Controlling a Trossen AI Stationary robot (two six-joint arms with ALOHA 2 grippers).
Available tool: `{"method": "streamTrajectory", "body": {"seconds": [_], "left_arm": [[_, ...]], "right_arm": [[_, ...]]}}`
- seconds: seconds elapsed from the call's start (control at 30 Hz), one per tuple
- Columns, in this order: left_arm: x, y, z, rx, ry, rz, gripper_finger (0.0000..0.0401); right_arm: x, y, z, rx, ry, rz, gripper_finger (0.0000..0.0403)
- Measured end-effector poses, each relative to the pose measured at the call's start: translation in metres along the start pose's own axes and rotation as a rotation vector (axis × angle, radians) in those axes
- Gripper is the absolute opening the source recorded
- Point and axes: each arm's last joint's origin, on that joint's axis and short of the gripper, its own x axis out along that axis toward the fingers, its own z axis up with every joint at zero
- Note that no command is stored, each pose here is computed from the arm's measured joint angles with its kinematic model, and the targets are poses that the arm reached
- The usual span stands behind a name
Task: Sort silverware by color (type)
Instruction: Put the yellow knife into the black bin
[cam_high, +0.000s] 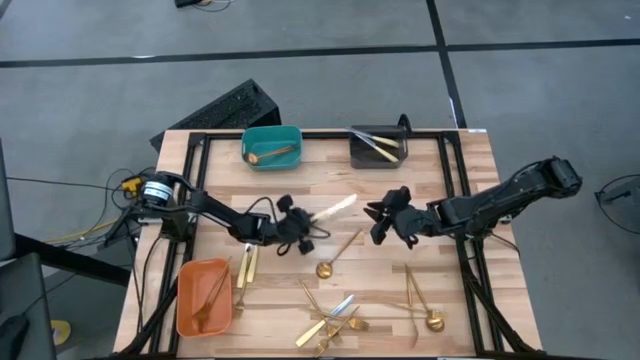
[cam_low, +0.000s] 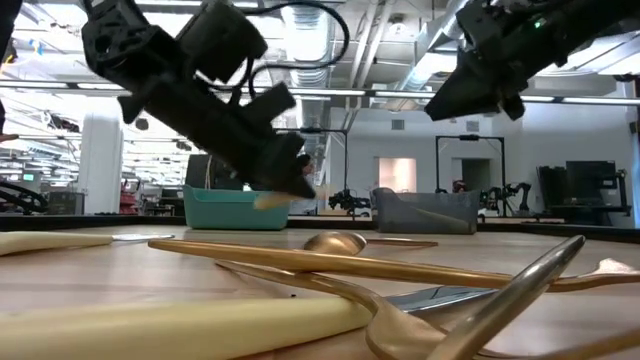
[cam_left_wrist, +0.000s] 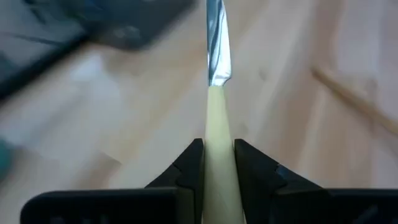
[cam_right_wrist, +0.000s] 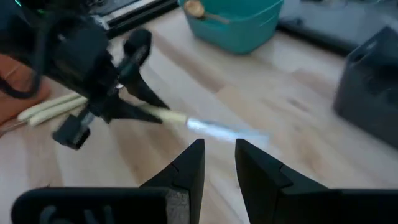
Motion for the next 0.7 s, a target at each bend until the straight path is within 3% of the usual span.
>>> {"method": "streamTrajectory", "body": {"seconds": [0.1,0.37,0.5,0.7], "left_arm": [[0.001,0.005,0.009,-0.049,-0.053,0.022,0.0052],[-0.005,0.0,0.039,-0.131,-0.297,-0.136,0.0052],[-0.011,-0.004,0.053,-0.147,-0.429,-0.332,0.0052],[-0.022,-0.007,0.067,-0.188,-0.568,-0.611,0.0052]], "right_arm": [[-0.005,0.003,-0.001,0.0,-0.043,-0.027,0.0116],[0.013,0.015,-0.015,0.028,-0.089,-0.001,0.0146],[0.021,0.027,-0.014,-0.003,-0.168,0.087,0.0177],[0.011,0.05,-0.004,-0.162,-0.328,0.299,0.0208]]}}
